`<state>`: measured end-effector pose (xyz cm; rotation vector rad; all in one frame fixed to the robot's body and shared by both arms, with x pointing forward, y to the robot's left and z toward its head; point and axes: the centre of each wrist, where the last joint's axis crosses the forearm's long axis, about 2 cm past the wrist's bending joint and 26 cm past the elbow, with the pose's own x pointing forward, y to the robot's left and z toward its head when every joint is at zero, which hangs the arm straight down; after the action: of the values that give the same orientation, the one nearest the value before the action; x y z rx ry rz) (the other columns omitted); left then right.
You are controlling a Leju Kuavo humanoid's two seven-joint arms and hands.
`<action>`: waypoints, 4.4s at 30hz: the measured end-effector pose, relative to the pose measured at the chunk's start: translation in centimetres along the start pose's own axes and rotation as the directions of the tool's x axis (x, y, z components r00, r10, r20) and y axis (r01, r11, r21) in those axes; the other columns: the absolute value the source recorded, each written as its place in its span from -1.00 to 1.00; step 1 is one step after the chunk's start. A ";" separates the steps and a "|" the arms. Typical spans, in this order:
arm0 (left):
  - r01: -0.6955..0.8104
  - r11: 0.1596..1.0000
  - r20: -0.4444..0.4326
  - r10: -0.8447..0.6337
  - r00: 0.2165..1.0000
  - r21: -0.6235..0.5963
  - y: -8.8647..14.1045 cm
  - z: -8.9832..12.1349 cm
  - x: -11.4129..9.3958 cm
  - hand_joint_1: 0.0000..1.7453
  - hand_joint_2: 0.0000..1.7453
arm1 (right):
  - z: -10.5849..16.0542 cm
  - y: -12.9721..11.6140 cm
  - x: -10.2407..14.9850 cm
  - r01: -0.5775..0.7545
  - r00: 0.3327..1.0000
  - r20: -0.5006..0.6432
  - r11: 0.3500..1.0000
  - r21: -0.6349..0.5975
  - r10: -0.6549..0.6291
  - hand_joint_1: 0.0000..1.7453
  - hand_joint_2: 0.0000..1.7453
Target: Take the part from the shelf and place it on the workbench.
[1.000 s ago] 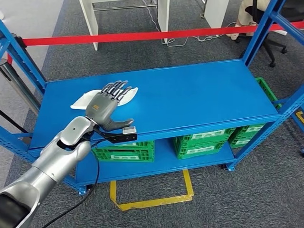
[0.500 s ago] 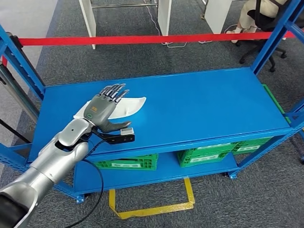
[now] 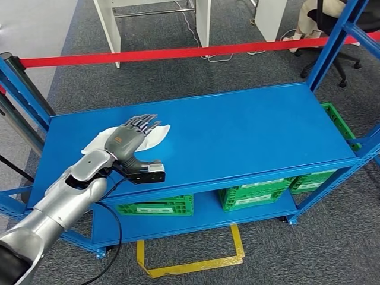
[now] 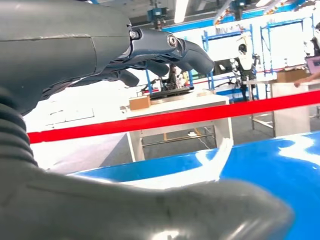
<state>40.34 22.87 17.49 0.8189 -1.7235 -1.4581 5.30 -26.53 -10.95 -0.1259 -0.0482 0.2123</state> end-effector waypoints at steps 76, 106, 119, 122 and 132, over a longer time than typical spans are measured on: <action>0.125 0.846 -0.361 -0.349 0.865 -0.518 -2.8 0.8 -6.9 1.00 1.00 | 0.1 0.3 0.3 -0.052 0.998 0.042 0.999 0.001 0.052 -1.00 1.00; 0.013 0.858 -0.343 -0.219 0.913 -0.514 -1.5 0.3 -7.6 1.00 1.00 | 0.1 0.1 0.4 -0.047 0.998 0.044 0.999 0.003 0.047 -1.00 1.00; -0.610 0.788 -0.118 0.616 0.779 0.086 -1.6 -0.8 -3.6 1.00 1.00 | 0.0 0.1 0.2 -0.026 0.998 0.050 1.000 -0.005 0.026 -1.00 1.00; -0.735 0.639 -0.011 0.756 0.654 0.225 -0.7 -0.7 -2.7 1.00 1.00 | 0.0 0.1 0.0 -0.024 0.999 0.048 1.000 -0.009 0.024 -1.00 1.00; -0.809 0.461 0.185 0.816 0.548 0.365 1.7 0.5 -1.2 1.00 1.00 | 0.0 0.2 0.0 -0.017 0.999 0.049 1.000 -0.013 0.018 -1.00 1.00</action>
<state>40.54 24.45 19.02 0.0810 -2.0123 -0.4069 5.26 -26.28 -10.94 -0.1332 -0.0975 0.2328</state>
